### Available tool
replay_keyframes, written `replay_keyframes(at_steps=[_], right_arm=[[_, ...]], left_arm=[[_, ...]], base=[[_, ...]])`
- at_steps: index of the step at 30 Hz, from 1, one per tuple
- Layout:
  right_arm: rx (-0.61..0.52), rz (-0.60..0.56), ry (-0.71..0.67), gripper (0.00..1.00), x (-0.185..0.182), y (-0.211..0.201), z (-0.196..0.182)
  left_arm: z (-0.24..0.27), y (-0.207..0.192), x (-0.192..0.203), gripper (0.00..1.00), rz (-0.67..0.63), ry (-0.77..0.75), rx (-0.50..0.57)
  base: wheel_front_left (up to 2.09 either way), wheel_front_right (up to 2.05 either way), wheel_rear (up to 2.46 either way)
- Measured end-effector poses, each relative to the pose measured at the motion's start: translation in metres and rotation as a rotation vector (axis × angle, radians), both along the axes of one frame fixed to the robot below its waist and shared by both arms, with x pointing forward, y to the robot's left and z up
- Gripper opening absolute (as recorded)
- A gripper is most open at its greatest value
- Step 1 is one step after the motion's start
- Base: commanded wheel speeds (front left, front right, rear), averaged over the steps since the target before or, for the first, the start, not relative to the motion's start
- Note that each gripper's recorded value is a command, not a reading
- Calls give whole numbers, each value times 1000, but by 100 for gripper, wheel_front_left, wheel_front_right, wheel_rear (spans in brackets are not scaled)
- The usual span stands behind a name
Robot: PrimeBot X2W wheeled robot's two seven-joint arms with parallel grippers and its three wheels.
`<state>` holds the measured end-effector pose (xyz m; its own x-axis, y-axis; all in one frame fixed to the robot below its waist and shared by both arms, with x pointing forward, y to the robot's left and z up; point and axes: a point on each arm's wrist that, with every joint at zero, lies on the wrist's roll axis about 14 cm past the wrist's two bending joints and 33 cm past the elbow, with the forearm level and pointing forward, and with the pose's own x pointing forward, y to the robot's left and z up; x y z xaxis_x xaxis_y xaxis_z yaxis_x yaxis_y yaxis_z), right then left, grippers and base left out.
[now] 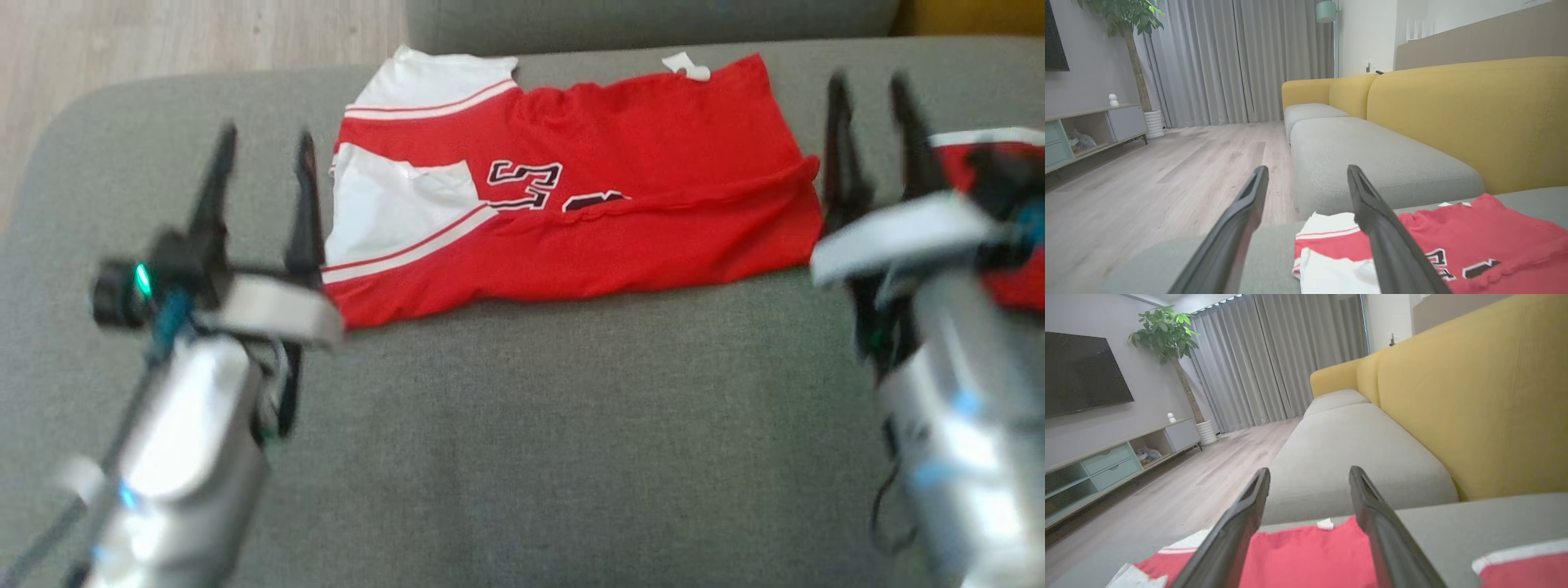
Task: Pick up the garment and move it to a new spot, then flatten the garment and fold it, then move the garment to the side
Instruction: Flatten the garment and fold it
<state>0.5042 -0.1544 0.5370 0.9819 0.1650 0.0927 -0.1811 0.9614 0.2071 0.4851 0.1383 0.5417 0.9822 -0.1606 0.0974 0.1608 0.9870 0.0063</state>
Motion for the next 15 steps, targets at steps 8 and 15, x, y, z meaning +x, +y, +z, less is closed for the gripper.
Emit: replay_keyframes(at_steps=[8,15], right_arm=[[19,-63,126,100,-77,-5,-63],[28,-71,157,100,-100,-7,-76]], left_arm=[[-42,8,-54,100,74,91,-31],[-68,6,-73,100,87,160,-53]], base=[[0,0,0],[0,0,0]])
